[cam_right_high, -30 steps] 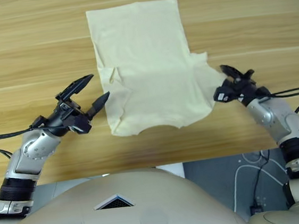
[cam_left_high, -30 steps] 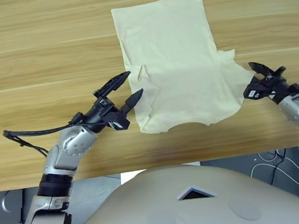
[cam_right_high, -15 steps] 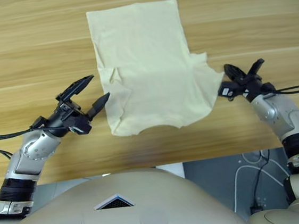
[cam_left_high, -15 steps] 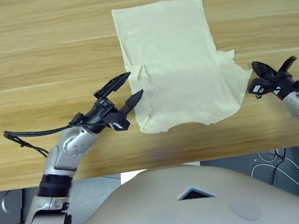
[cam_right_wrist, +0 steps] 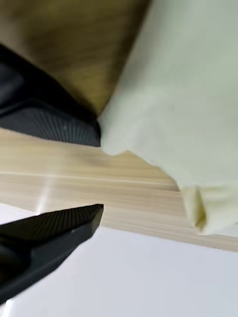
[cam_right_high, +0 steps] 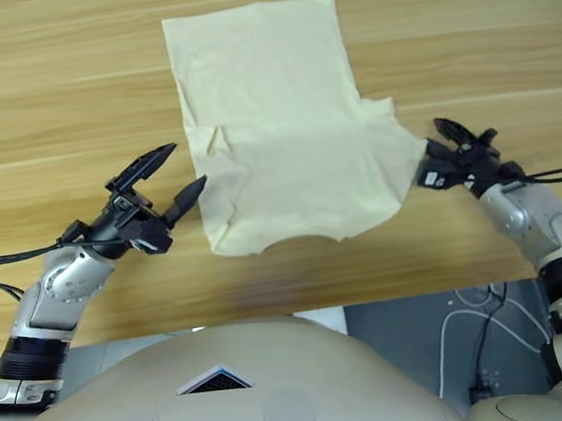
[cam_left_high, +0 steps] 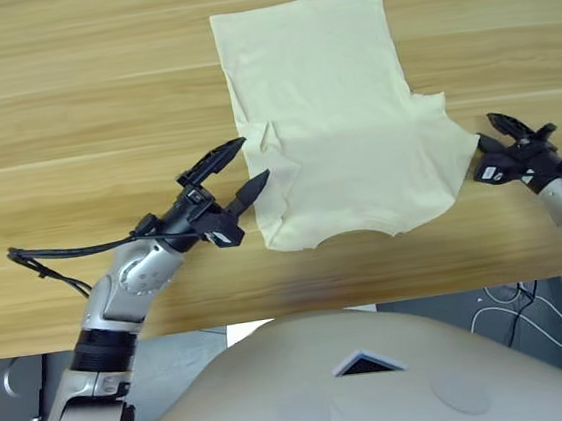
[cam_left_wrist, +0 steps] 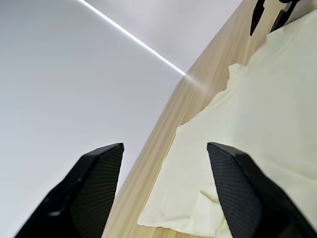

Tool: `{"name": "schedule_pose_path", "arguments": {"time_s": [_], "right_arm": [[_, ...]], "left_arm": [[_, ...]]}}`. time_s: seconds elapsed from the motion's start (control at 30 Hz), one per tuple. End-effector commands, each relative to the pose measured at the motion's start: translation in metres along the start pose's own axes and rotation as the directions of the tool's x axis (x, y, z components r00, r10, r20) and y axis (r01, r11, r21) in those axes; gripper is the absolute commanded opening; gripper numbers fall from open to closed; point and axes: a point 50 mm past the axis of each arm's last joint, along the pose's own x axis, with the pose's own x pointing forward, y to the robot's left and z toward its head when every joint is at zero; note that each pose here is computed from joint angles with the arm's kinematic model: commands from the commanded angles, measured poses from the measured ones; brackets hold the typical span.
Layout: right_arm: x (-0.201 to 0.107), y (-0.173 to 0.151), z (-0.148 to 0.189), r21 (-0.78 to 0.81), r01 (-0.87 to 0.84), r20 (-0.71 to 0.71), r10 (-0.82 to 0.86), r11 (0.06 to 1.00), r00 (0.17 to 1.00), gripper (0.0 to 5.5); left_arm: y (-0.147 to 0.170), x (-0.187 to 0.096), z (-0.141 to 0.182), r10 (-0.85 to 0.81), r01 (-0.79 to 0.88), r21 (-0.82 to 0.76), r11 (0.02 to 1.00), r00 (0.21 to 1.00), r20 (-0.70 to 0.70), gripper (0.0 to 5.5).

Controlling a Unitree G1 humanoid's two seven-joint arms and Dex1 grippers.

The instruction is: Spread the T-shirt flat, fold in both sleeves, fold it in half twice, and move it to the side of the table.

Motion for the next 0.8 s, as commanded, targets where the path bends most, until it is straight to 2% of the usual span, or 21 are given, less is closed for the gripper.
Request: {"name": "schedule_pose_path", "arguments": {"time_s": [0.03, 0.2, 0.3, 0.33, 0.47, 0.6, 0.7, 0.8], "right_arm": [[-0.006, 0.007, -0.003, -0.027, -0.077, -0.019, 0.076, 0.997, 0.997, 2.37], [-0.017, 0.017, 0.010, -0.034, -0.199, 0.052, 0.201, 0.979, 0.978, 2.37], [-0.013, 0.022, 0.025, -0.029, -0.209, 0.119, 0.211, 0.977, 0.970, 2.37], [-0.012, 0.019, 0.028, -0.030, -0.191, 0.130, 0.193, 0.981, 0.972, 2.37], [-0.003, -0.016, 0.019, -0.012, 0.052, 0.081, -0.050, 0.999, 0.995, 2.37], [-0.007, -0.038, 0.004, -0.038, 0.168, 0.012, -0.168, 0.985, 0.986, 2.37], [-0.018, -0.050, -0.007, -0.092, 0.178, -0.029, -0.181, 0.980, 0.983, 2.37], [-0.031, -0.040, -0.005, -0.100, 0.049, -0.017, -0.051, 0.994, 0.999, 2.37]], "left_arm": [[-0.003, -0.002, -0.002, -0.025, 0.025, 0.007, 1.000, 1.000, -0.007, 3.16], [-0.003, -0.003, -0.001, -0.025, 0.025, 0.006, 1.000, 1.000, -0.009, 3.16], [-0.005, -0.002, -0.001, -0.027, 0.027, 0.003, 1.000, 1.000, -0.007, 3.16], [-0.005, -0.002, -0.001, -0.028, 0.028, 0.003, 1.000, 1.000, -0.007, 3.16], [-0.005, -0.002, -0.001, -0.027, 0.027, 0.002, 1.000, 1.000, -0.011, 3.16], [-0.005, -0.001, -0.002, -0.028, 0.028, 0.002, 1.000, 1.000, -0.008, 3.16], [-0.005, -0.003, -0.002, -0.031, 0.031, 0.003, 1.000, 0.999, -0.012, 3.16], [-0.003, -0.001, -0.002, -0.045, 0.045, 0.012, 0.999, 0.999, -0.004, 3.16]]}}
